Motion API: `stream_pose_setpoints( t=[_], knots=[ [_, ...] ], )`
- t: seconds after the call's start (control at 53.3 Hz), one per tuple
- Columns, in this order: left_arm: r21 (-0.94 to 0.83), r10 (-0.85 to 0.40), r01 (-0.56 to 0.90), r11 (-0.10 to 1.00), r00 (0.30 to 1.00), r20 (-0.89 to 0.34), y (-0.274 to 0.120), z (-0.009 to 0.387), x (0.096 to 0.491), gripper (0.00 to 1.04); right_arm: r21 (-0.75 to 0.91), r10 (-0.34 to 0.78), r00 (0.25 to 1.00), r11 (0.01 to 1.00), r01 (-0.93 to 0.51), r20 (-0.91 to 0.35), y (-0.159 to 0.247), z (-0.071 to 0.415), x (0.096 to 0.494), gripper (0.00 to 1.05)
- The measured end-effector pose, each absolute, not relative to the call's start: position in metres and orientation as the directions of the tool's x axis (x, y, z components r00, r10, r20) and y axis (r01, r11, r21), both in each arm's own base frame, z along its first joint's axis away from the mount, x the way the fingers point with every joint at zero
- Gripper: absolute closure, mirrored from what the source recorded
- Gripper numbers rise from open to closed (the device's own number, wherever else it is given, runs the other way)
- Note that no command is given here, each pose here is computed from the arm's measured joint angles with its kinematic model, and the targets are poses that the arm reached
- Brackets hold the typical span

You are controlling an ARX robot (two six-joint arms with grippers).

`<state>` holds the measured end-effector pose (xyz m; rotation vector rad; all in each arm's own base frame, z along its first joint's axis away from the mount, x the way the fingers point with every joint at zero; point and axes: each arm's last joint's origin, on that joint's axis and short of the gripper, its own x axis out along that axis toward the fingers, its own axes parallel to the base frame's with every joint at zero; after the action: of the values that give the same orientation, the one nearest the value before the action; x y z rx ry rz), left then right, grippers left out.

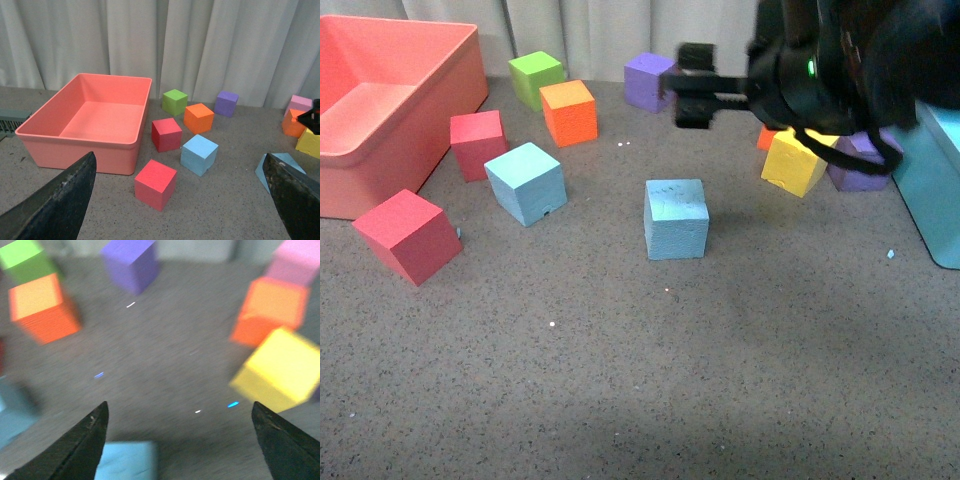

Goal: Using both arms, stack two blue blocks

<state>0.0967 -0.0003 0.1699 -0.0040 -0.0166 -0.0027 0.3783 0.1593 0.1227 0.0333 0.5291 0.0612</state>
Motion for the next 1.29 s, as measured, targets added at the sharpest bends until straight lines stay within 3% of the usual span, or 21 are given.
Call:
stream_pose_setpoints(
  t=[0.075, 0.131, 0.206, 0.319, 0.413, 1.294],
  knots=[
    [-0.004, -0.001, 0.001, 1.0, 1.0, 0.016, 0.0, 0.17, 0.097, 0.07, -0.02, 0.013, 0.93, 1.0, -0.022, -0.367, 0.135, 0.107, 0.353, 0.37],
    [-0.004, 0.0, 0.0, 1.0, 1.0, 0.017, 0.0, 0.17, 0.097, 0.07, 0.007, 0.011, 0.99, 1.0, -0.01, -0.143, 0.109, 0.119, 0.328, 0.51],
    [-0.004, 0.0, 0.0, 1.0, 1.0, 0.017, 0.0, 0.17, 0.097, 0.07, 0.027, 0.003, 1.0, 1.0, -0.003, 0.007, 0.086, 0.148, 0.305, 0.67],
    [-0.004, -0.001, 0.001, 1.0, 1.0, 0.017, 0.0, 0.17, 0.097, 0.07, 0.009, -0.003, 1.0, 1.0, 0.003, 0.003, 0.06, 0.151, 0.27, 0.92],
    [-0.004, -0.001, 0.001, 1.0, 1.0, 0.017, 0.0, 0.17, 0.097, 0.07, -0.006, 0.005, 1.0, 1.0, -0.005, -0.024, 0.05, 0.147, 0.253, 1.04],
    [-0.004, -0.001, 0.001, 1.0, 1.0, 0.017, 0.0, 0.17, 0.097, 0.07, 0.0, 0.002, 1.0, 1.0, -0.002, -0.015, 0.0, 0.162, 0.151, 1.04]
  ],
)
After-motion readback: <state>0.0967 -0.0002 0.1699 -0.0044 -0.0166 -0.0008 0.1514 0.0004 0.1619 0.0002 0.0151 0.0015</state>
